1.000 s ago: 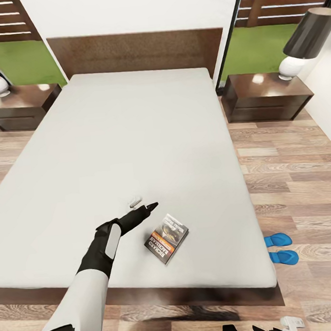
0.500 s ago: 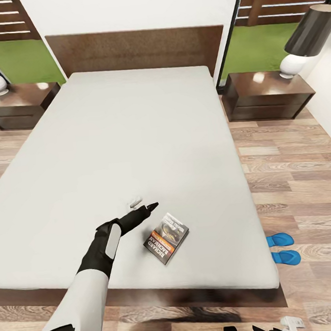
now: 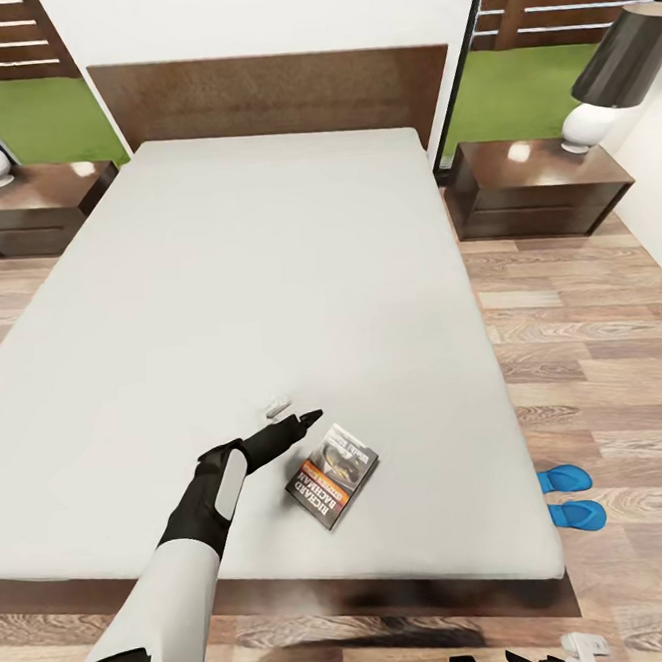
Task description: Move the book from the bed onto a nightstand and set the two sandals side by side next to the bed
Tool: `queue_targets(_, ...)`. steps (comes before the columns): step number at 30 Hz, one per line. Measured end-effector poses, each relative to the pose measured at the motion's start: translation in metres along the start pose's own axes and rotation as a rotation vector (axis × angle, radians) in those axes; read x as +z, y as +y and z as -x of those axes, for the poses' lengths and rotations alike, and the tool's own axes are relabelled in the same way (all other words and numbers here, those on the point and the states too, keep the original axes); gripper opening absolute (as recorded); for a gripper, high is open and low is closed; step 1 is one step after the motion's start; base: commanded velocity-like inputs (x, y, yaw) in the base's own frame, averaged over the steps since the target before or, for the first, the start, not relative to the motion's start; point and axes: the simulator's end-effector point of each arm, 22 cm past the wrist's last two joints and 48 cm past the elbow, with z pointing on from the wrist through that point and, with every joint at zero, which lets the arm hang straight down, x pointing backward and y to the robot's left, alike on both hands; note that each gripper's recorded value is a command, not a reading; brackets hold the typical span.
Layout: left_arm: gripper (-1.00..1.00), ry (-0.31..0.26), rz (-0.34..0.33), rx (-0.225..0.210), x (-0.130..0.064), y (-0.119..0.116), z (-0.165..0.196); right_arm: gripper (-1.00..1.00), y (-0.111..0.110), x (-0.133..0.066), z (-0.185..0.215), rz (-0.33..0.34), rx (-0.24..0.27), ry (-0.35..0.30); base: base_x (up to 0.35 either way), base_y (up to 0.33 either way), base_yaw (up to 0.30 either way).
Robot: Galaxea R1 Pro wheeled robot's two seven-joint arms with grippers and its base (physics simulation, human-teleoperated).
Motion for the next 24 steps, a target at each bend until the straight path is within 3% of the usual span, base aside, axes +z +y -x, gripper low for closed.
queue_targets(16, 1.00, 0.004, -0.001, 0.001, 0.016, 0.018, -0.009, 1.00, -0.010, 0.023, -0.003, 0.000, -0.001, 0.000, 0.000, 0.000, 0.000)
queue_targets(24, 1.00, 0.007, 0.001, -0.001, 0.016, 0.019, -0.011, 1.00, -0.010, 0.023, -0.002, 0.000, -0.001, -0.001, 0.000, 0.000, 0.000)
